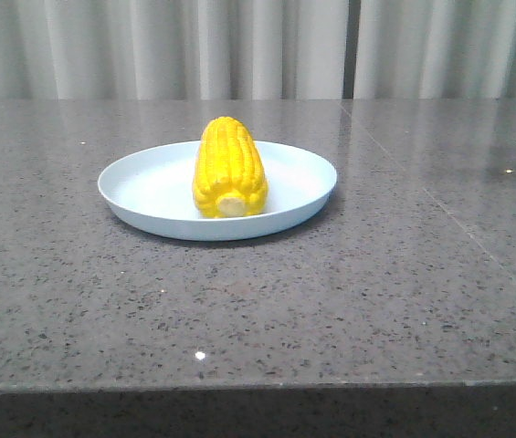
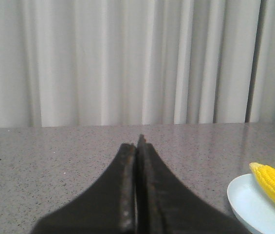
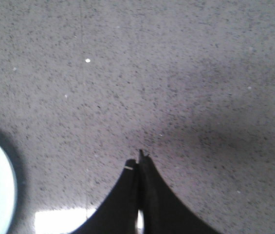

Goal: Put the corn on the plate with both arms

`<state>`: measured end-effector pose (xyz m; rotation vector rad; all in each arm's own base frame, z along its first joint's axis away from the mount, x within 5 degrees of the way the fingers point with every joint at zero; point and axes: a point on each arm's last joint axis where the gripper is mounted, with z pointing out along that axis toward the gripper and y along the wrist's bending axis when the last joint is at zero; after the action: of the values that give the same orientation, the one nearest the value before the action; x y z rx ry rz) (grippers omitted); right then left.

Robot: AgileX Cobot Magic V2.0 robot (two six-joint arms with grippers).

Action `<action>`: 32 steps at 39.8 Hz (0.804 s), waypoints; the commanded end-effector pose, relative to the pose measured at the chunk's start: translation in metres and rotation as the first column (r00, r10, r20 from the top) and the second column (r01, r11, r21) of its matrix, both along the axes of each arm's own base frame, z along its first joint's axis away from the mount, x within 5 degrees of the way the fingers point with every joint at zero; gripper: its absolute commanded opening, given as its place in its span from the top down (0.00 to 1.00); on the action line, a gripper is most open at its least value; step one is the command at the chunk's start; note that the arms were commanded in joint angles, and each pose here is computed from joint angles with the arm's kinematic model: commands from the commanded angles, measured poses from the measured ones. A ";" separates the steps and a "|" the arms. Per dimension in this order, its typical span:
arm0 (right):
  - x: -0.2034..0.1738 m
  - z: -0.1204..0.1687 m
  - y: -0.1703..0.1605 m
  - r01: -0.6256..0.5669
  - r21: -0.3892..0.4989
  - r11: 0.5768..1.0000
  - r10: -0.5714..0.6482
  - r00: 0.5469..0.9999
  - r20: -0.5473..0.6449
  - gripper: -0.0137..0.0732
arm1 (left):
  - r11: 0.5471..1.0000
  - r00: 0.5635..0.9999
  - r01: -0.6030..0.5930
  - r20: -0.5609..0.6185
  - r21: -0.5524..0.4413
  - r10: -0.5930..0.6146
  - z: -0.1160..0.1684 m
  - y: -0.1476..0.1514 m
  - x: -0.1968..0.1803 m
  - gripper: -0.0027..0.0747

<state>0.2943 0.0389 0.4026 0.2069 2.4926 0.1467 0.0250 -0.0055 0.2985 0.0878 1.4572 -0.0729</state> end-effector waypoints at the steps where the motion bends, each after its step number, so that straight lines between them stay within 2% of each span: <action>1: -0.018 0.016 -0.012 -0.027 0.001 1.000 0.027 0.996 0.090 0.92 | 1.000 0.996 -0.004 0.087 -0.016 0.005 0.014 0.001 -0.002 0.99; 8: -0.036 -0.005 -0.022 -0.007 -0.007 1.000 0.008 0.996 0.093 0.92 | 1.000 0.996 -0.004 0.087 -0.016 0.005 0.014 0.001 -0.002 0.99; 12: -0.054 -0.017 -0.021 -0.022 -0.009 1.000 0.023 0.989 0.143 0.92 | 1.000 0.996 -0.004 0.087 -0.016 0.005 0.014 0.001 -0.002 0.99; 17: -0.080 -0.038 -0.022 -0.067 -0.065 0.996 0.079 0.973 0.217 0.92 | 1.000 0.996 -0.004 0.087 -0.016 0.005 0.014 0.001 -0.002 0.99; 22: -0.112 -0.060 -0.024 -0.111 -0.132 0.985 0.145 0.948 0.284 0.92 | 1.000 0.996 -0.004 0.087 -0.016 0.005 0.014 0.001 -0.002 0.99; 26: -0.138 -0.073 -0.026 -0.101 -0.136 0.986 0.143 0.923 0.357 0.92 | 1.000 0.996 -0.004 0.087 -0.016 0.005 0.014 0.001 -0.002 0.99; 32: -0.174 -0.088 -0.029 -0.078 -0.138 0.987 0.137 0.857 0.496 0.92 | 1.000 0.996 -0.004 0.087 -0.016 0.005 0.014 0.001 -0.002 0.99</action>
<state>0.1336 0.0108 0.3040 -0.0064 2.1688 0.0946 0.0250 -0.0055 0.2985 0.0878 1.4572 -0.0729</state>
